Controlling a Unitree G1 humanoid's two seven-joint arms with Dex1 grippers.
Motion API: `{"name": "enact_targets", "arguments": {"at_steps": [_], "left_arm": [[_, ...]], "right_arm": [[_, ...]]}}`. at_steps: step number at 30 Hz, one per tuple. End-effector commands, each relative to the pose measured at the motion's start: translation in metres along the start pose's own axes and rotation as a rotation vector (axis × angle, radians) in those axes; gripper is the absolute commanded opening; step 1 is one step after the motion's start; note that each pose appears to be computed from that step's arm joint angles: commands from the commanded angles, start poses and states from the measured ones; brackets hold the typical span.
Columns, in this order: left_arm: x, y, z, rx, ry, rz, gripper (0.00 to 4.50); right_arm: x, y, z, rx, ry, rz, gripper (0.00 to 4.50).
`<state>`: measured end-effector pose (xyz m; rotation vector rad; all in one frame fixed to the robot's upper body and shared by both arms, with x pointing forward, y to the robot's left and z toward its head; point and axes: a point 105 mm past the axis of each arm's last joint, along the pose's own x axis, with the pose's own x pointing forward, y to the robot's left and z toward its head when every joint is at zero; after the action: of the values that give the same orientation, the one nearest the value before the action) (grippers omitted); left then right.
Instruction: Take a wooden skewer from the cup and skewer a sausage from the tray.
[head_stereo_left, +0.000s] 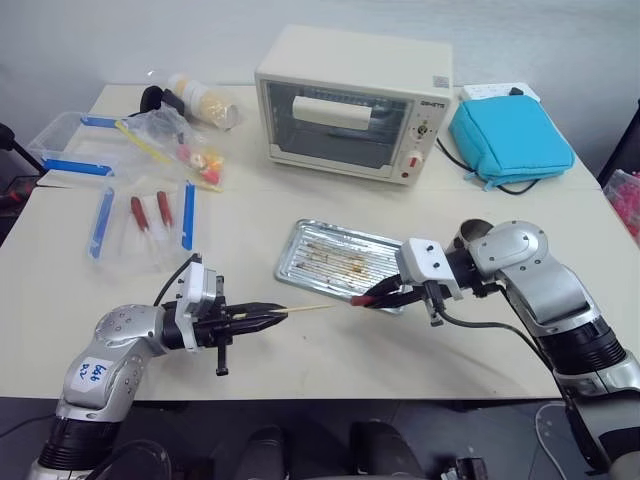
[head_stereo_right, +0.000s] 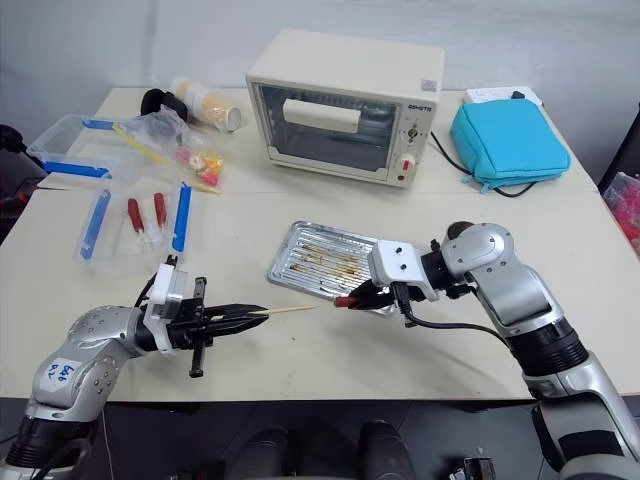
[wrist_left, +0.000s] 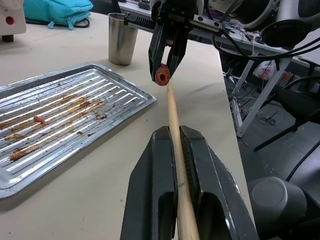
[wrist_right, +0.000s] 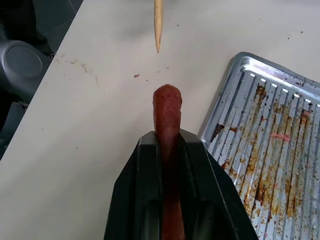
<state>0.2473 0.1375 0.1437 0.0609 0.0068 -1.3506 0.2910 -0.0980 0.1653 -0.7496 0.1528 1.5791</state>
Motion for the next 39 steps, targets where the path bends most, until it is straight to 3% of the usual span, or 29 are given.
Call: {"name": "enact_targets", "arguments": {"at_steps": [1,20,39], "left_arm": [[0.004,-0.004,0.007,0.024,-0.031,-0.018,0.00],[0.013,0.001,0.004,0.027,-0.039,-0.030,0.00],[0.006,0.001,0.000,0.020,-0.023,-0.005,0.00]], "right_arm": [[0.002,-0.001,0.011,-0.048,-0.016,0.008,0.31],[0.008,0.001,0.024,-0.080,-0.041,0.029,0.31],[0.000,-0.001,0.015,-0.064,-0.018,0.013,0.31]]}}
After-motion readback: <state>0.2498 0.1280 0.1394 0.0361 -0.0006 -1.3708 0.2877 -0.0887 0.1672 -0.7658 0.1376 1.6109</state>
